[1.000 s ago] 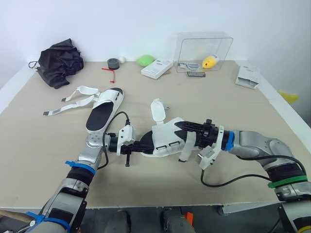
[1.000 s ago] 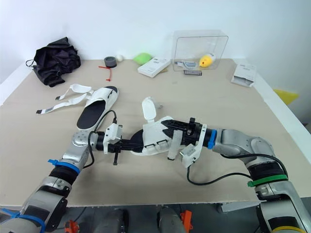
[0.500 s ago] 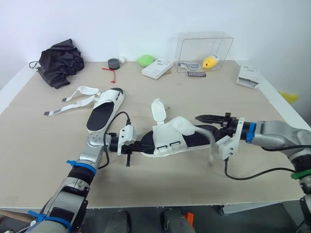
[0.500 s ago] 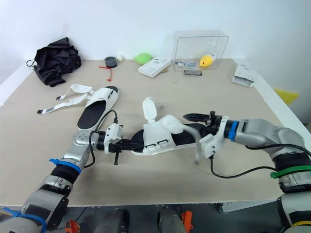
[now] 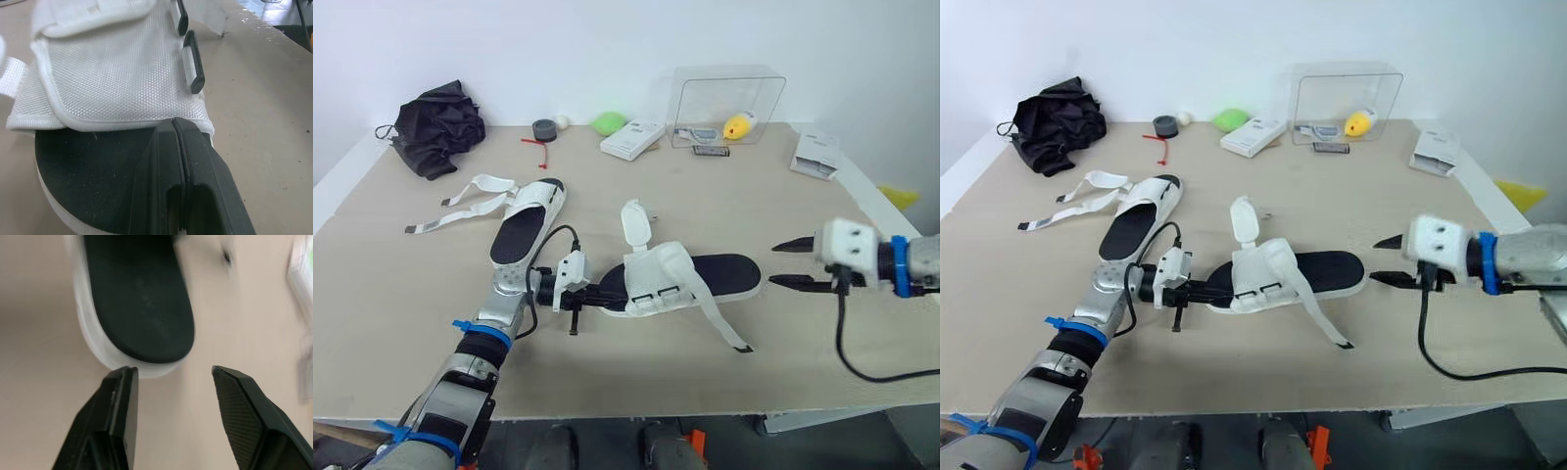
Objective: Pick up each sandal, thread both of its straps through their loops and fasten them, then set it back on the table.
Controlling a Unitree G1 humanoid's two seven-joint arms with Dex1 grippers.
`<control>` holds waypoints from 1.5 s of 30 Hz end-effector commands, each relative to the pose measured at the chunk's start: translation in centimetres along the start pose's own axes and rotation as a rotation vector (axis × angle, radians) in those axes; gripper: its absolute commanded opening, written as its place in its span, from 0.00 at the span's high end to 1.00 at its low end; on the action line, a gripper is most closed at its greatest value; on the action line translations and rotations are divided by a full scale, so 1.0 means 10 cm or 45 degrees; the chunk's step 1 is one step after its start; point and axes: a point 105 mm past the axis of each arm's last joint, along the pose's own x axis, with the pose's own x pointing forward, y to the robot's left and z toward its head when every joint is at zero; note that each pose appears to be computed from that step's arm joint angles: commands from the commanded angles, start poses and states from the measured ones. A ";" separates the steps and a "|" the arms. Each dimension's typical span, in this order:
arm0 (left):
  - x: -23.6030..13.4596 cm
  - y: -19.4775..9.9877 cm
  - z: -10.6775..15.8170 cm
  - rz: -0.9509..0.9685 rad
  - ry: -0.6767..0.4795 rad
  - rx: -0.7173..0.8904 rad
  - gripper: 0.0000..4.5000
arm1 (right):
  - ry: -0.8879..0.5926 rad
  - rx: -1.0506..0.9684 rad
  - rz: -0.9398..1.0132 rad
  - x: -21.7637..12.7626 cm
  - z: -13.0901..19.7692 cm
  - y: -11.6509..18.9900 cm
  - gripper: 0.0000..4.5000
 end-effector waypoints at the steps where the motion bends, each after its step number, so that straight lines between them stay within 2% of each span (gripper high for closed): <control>1: 0.04 -0.13 -0.21 -0.049 0.079 -0.077 1.00 | -0.025 0.264 0.376 0.17 0.20 0.63 0.41; 5: 0.05 -0.13 -0.20 -0.060 0.081 -0.066 1.00 | 0.032 0.311 0.277 0.40 -0.01 0.67 0.41; 9: 0.04 -0.14 -0.18 -0.100 0.122 -0.011 1.00 | -0.032 0.367 0.153 0.53 -0.04 0.56 0.41; 16: 0.02 -0.12 -0.14 -0.128 0.155 0.060 1.00 | -0.115 0.430 0.121 0.34 0.07 0.40 0.41; 26: 0.05 -0.13 -0.14 -0.140 0.152 0.072 1.00 | 0.013 0.435 0.021 0.57 -0.22 0.30 0.41; 35: 0.02 -0.15 -0.16 -0.160 0.184 0.107 1.00 | 0.176 0.433 0.083 0.68 -0.47 0.41 0.41; 36: 0.02 -0.15 -0.17 -0.161 0.187 0.110 1.00 | 0.196 0.432 0.082 0.69 -0.50 0.41 0.53; 38: 0.02 -0.15 -0.17 -0.162 0.188 0.112 1.00 | 0.207 0.438 0.069 0.70 -0.53 0.38 0.61; 39: 0.03 -0.15 -0.17 -0.162 0.187 0.113 1.00 | 0.196 0.441 0.069 0.70 -0.51 0.37 0.78; 40: 0.03 -0.15 -0.17 -0.163 0.186 0.113 1.00 | 0.177 0.449 0.077 0.70 -0.48 0.37 0.80; 42: 0.03 -0.15 -0.17 -0.164 0.185 0.113 1.00 | 0.136 0.455 0.108 0.69 -0.40 0.37 0.99; 45: 0.04 -0.16 -0.18 -0.163 0.183 0.111 1.00 | 0.048 0.474 0.179 0.66 -0.24 0.40 0.99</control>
